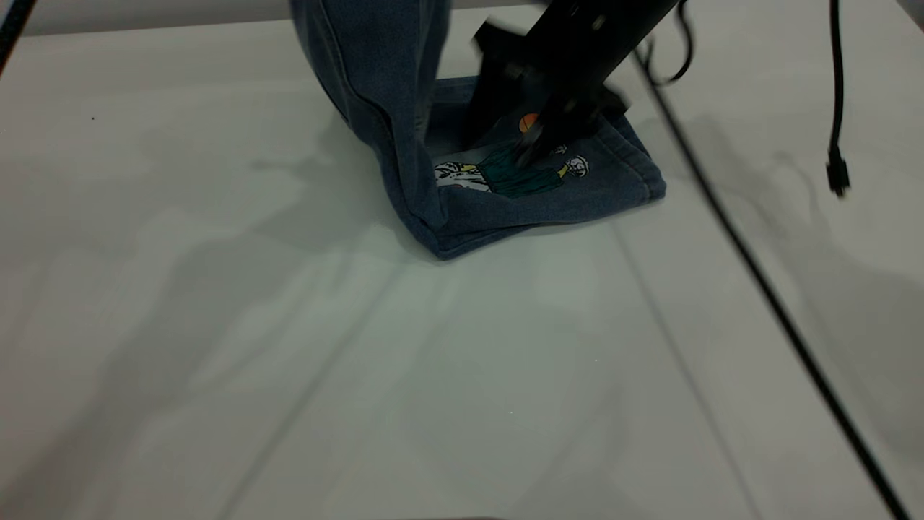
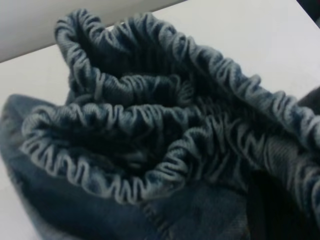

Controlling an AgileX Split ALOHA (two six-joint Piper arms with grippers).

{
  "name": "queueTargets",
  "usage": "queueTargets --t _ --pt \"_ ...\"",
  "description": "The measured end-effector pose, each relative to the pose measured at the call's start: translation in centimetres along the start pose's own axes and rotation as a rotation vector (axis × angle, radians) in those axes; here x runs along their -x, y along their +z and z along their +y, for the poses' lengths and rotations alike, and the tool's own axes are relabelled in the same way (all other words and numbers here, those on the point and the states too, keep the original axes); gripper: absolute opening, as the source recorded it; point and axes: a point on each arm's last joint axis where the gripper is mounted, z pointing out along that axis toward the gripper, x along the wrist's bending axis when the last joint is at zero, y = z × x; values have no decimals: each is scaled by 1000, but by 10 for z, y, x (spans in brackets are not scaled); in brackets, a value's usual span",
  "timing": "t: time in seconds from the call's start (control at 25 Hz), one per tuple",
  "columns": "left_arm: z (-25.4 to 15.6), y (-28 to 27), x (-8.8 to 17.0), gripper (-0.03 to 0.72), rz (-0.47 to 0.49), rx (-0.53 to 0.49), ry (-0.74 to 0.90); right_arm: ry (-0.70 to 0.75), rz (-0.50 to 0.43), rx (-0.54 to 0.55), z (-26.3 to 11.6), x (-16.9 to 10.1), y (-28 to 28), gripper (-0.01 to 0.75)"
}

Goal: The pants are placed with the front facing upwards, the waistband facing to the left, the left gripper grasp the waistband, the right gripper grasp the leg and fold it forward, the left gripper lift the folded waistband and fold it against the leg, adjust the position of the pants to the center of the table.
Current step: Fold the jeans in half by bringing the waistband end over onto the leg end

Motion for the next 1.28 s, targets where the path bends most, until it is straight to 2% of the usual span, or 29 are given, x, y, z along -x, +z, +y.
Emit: queueTargets --t 0.2,0.48,0.68,1.0,1.08,1.16,1.28 --pt "-1 2 -1 68 3 4 -8 15 -15 177 32 12 -81 447" --pt "-25 42 1 68 1 -66 -29 41 -34 322 43 19 -161 447" --pt "-48 78 9 68 -17 -139 -23 6 -29 357 44 1 -182 447" --pt "-92 122 13 78 -19 -258 -27 1 -9 314 40 -2 -181 447" --pt "-98 128 12 105 -23 -284 -21 0 -5 306 39 -2 -181 447" --pt "-100 128 12 167 -33 -295 16 -2 -5 306 39 -3 -182 447" --pt "-96 127 15 347 -67 -308 78 -14 -4 315 39 -8 -188 447"
